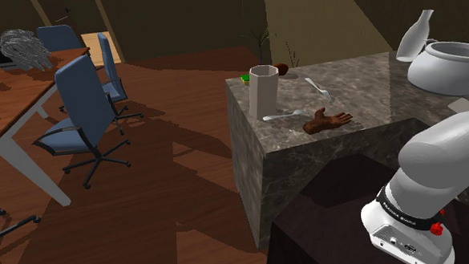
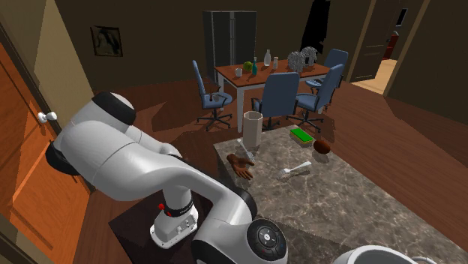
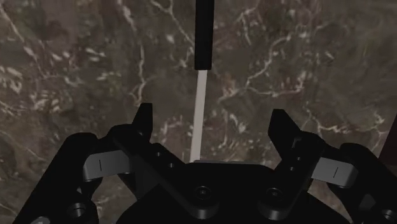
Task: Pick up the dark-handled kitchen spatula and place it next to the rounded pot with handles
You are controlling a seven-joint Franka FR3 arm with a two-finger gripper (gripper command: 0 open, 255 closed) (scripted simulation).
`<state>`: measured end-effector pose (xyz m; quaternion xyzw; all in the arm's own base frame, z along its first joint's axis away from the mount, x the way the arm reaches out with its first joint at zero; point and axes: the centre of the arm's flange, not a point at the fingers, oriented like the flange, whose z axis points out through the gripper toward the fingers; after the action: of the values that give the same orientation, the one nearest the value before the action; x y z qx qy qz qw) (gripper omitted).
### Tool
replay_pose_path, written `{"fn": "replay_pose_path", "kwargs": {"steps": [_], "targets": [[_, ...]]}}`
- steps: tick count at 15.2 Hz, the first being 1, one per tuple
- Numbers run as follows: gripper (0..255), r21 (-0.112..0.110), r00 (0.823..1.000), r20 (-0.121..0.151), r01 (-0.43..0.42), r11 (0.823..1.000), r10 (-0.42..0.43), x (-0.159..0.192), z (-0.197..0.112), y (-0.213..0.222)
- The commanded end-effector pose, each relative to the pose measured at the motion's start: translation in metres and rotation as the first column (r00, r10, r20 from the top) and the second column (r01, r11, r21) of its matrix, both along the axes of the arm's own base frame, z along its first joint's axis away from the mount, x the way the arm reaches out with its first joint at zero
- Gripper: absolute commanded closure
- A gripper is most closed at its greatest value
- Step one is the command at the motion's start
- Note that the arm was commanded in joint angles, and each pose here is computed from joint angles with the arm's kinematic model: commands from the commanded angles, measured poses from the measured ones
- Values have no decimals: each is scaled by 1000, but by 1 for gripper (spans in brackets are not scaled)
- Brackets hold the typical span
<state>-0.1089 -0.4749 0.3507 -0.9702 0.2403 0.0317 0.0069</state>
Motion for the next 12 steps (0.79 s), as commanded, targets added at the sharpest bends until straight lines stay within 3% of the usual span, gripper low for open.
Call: {"fn": "replay_pose_path", "kwargs": {"steps": [1, 4, 12], "targets": [[0, 0, 1000, 0, 0, 1000, 0, 1, 13, 0], [0, 0, 1000, 0, 0, 1000, 0, 3, 50, -2], [0, 0, 1000, 0, 0, 1000, 0, 3, 50, -2]]}}
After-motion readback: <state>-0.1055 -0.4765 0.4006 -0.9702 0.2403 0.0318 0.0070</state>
